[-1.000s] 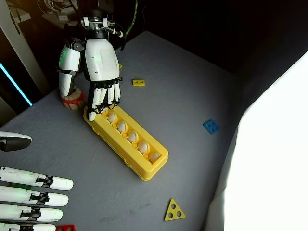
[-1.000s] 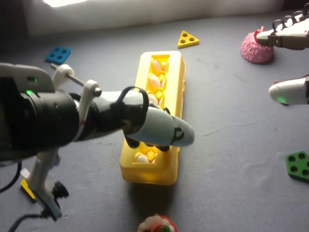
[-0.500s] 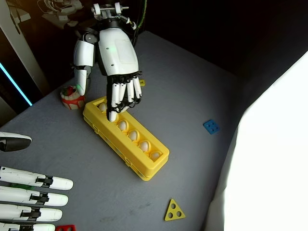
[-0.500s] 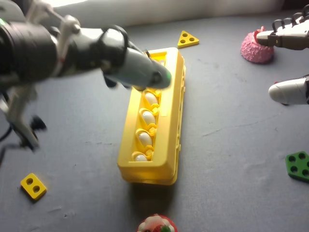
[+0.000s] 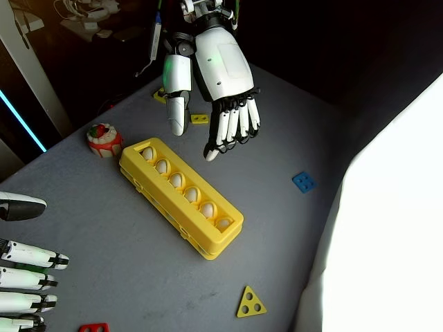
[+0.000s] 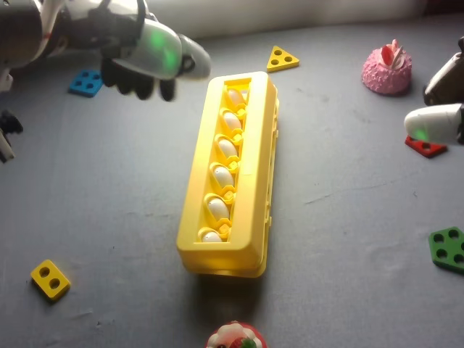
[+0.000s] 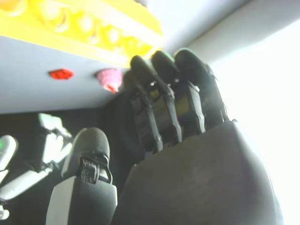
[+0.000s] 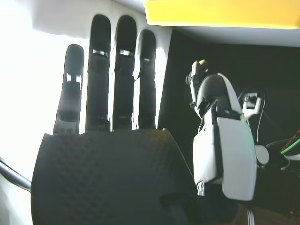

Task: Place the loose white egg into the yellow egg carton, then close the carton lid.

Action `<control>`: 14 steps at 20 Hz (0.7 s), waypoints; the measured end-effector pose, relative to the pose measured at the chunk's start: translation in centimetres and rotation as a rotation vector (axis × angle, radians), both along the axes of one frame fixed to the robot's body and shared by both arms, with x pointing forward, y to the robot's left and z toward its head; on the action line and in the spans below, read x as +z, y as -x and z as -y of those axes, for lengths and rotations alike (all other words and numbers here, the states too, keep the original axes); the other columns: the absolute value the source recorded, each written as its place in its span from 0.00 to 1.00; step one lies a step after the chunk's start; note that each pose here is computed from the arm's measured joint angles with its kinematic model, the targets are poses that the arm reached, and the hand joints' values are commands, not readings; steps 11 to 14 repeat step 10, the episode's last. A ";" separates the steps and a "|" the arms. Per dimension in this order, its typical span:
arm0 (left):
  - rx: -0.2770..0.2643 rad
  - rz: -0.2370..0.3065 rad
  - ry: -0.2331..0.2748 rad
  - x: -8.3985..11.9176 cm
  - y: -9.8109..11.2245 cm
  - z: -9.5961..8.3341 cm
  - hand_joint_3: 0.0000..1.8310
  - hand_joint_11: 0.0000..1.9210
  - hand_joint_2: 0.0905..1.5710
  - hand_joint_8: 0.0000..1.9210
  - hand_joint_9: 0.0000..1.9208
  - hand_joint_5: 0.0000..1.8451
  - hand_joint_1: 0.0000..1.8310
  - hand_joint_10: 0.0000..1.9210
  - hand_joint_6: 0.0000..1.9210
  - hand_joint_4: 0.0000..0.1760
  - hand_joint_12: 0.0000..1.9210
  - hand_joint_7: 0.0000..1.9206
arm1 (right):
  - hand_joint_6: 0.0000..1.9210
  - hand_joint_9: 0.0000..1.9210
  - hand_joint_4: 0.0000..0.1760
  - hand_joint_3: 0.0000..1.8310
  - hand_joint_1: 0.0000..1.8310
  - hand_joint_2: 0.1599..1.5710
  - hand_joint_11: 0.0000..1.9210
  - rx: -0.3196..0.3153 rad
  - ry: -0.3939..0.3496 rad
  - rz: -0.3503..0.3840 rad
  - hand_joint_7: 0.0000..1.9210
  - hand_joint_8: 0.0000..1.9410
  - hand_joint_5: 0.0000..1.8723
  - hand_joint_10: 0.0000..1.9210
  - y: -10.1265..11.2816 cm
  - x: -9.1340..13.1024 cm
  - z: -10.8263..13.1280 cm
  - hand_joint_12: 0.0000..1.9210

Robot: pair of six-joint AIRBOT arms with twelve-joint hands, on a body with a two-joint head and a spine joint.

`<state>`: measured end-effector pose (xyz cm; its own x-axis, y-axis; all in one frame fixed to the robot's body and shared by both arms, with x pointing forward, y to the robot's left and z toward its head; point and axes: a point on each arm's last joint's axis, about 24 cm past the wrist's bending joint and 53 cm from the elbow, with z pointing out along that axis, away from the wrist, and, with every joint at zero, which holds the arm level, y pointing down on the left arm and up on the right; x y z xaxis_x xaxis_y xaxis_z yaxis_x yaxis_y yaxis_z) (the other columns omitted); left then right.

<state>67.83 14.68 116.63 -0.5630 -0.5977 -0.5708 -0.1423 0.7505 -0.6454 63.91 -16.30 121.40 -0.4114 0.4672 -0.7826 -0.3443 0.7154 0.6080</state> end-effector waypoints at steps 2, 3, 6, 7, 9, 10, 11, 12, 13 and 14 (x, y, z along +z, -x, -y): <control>-0.010 0.021 0.003 0.4 -0.3 0.1 0.00 0.42 0.86 0.86 0.49 0.49 0.01 0.96 0.85 0.00 1.00 0.54 | 0.99 0.66 0.00 0.00 0.00 0.77 0.69 0.000 -0.001 0.002 0.66 0.99 0.60 1.00 0.0 0.0 0.0 1.00; -0.015 0.031 -0.001 0.6 -0.4 0.1 0.00 0.45 0.86 0.89 0.51 0.49 0.00 0.99 0.90 0.00 1.00 0.55 | 1.00 0.66 0.00 0.00 0.00 0.77 0.69 0.000 -0.001 0.002 0.65 1.00 0.61 1.00 0.0 0.1 0.0 1.00; -0.015 0.039 0.009 1.0 -0.6 0.2 0.00 0.49 0.87 0.93 0.53 0.47 0.00 1.00 0.95 0.00 1.00 0.54 | 1.00 0.66 0.00 0.00 0.00 0.78 0.69 -0.001 0.000 0.002 0.65 1.00 0.61 1.00 0.0 0.1 0.0 1.00; -0.018 0.044 0.010 1.1 -0.7 0.2 0.00 0.48 0.87 0.93 0.53 0.47 0.00 1.00 0.95 0.00 1.00 0.54 | 1.00 0.66 0.00 0.00 0.00 0.78 0.69 -0.001 0.000 0.002 0.65 1.00 0.61 1.00 0.0 0.1 0.0 1.00; -0.010 0.039 0.013 1.0 -0.8 0.0 0.00 0.50 0.87 0.93 0.52 0.47 0.02 1.00 0.92 0.00 1.00 0.54 | 1.00 0.65 0.00 0.00 0.00 0.78 0.69 0.000 -0.001 0.003 0.65 1.00 0.60 1.00 0.0 0.1 0.0 1.00; -0.009 0.038 0.014 1.0 -0.8 -0.1 0.00 0.50 0.87 0.93 0.52 0.47 0.02 1.00 0.92 0.00 1.00 0.54 | 1.00 0.65 0.00 0.00 0.00 0.78 0.69 -0.001 -0.001 0.003 0.65 1.00 0.60 1.00 0.0 0.1 0.0 1.00; -0.009 0.038 0.014 1.0 -0.8 -0.1 0.00 0.50 0.87 0.93 0.52 0.47 0.02 1.00 0.92 0.00 1.00 0.54 | 1.00 0.65 0.00 0.00 0.00 0.78 0.69 -0.001 -0.001 0.003 0.65 1.00 0.60 1.00 0.0 0.1 0.0 1.00; -0.009 0.038 0.014 1.0 -0.8 -0.1 0.00 0.50 0.87 0.93 0.52 0.47 0.02 1.00 0.92 0.00 1.00 0.54 | 1.00 0.65 0.00 0.00 0.00 0.78 0.69 -0.001 -0.001 0.003 0.65 1.00 0.60 1.00 0.0 0.1 0.0 1.00; -0.009 0.038 0.014 1.0 -0.8 -0.1 0.00 0.50 0.87 0.93 0.52 0.47 0.02 1.00 0.92 0.00 1.00 0.54 | 1.00 0.65 0.00 0.00 0.00 0.78 0.69 -0.001 -0.001 0.003 0.65 1.00 0.60 1.00 0.0 0.1 0.0 1.00; -0.009 0.038 0.014 1.0 -0.8 -0.1 0.00 0.50 0.87 0.93 0.52 0.47 0.02 1.00 0.92 0.00 1.00 0.54 | 1.00 0.65 0.00 0.00 0.00 0.78 0.69 -0.001 -0.001 0.003 0.65 1.00 0.60 1.00 0.0 0.1 0.0 1.00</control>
